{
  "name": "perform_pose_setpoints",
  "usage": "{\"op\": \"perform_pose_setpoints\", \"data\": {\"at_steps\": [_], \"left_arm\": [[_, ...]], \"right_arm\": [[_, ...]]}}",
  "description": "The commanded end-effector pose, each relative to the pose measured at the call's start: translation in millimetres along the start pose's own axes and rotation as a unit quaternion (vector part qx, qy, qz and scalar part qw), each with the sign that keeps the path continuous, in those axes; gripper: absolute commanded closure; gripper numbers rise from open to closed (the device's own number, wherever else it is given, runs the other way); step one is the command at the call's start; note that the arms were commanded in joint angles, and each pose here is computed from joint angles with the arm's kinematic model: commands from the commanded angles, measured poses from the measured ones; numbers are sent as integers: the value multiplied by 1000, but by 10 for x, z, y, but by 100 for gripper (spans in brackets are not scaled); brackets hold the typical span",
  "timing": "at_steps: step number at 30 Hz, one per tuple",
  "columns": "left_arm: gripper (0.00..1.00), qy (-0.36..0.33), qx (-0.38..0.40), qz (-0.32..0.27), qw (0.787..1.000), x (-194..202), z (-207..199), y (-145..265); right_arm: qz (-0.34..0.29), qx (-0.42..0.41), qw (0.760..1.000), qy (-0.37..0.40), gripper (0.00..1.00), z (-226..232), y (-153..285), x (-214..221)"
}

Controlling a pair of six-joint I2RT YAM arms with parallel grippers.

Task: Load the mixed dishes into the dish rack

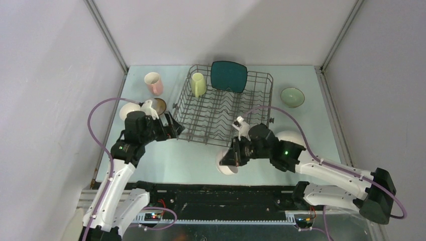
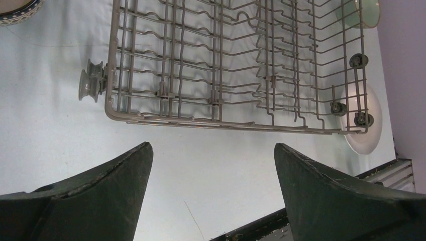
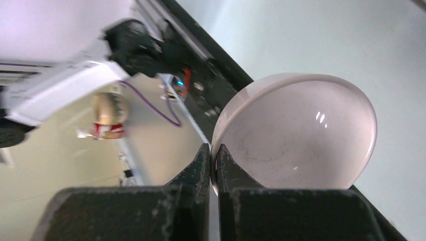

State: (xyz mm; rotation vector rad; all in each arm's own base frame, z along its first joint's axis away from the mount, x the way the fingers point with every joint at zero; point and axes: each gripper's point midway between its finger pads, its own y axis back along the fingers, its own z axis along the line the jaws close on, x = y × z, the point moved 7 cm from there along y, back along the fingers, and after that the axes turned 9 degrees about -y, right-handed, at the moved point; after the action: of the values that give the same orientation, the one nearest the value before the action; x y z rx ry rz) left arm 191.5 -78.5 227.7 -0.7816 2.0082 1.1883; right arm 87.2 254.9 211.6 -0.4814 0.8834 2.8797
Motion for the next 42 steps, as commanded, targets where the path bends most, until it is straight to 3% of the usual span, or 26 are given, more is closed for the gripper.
{"op": "perform_pose_setpoints", "data": {"at_steps": [1,6,12,18,21,23,31,36,42], "left_arm": [[2,-20,28,-14,999,-33,-83,29],[4,-31,31,-17,999,-51,-125,51],[4,-61,39,-61,996,-106,-237,131],[6,-78,74,-79,991,-171,-437,123],[6,-111,93,-128,981,-218,-577,127],[6,-137,96,-152,974,-235,-635,156],[0,-202,107,-217,949,-133,-757,57],[0,-266,139,-252,920,-181,-918,-134],[0,-332,142,-320,876,-183,-1152,-348]], "right_arm": [[-26,-180,982,46,100,607,220,-367],[-66,-244,963,88,100,931,418,-651],[-163,-281,939,108,100,1136,713,-1045],[-285,-236,928,39,100,979,864,-1499],[-367,-192,910,-1,100,917,936,-1644],[-386,-179,905,-11,100,886,966,-1672],[-391,-176,903,-17,100,762,1009,-1799],[-402,-163,899,-51,100,646,942,-1905],[-389,-209,895,-68,100,692,881,-1928]]}}
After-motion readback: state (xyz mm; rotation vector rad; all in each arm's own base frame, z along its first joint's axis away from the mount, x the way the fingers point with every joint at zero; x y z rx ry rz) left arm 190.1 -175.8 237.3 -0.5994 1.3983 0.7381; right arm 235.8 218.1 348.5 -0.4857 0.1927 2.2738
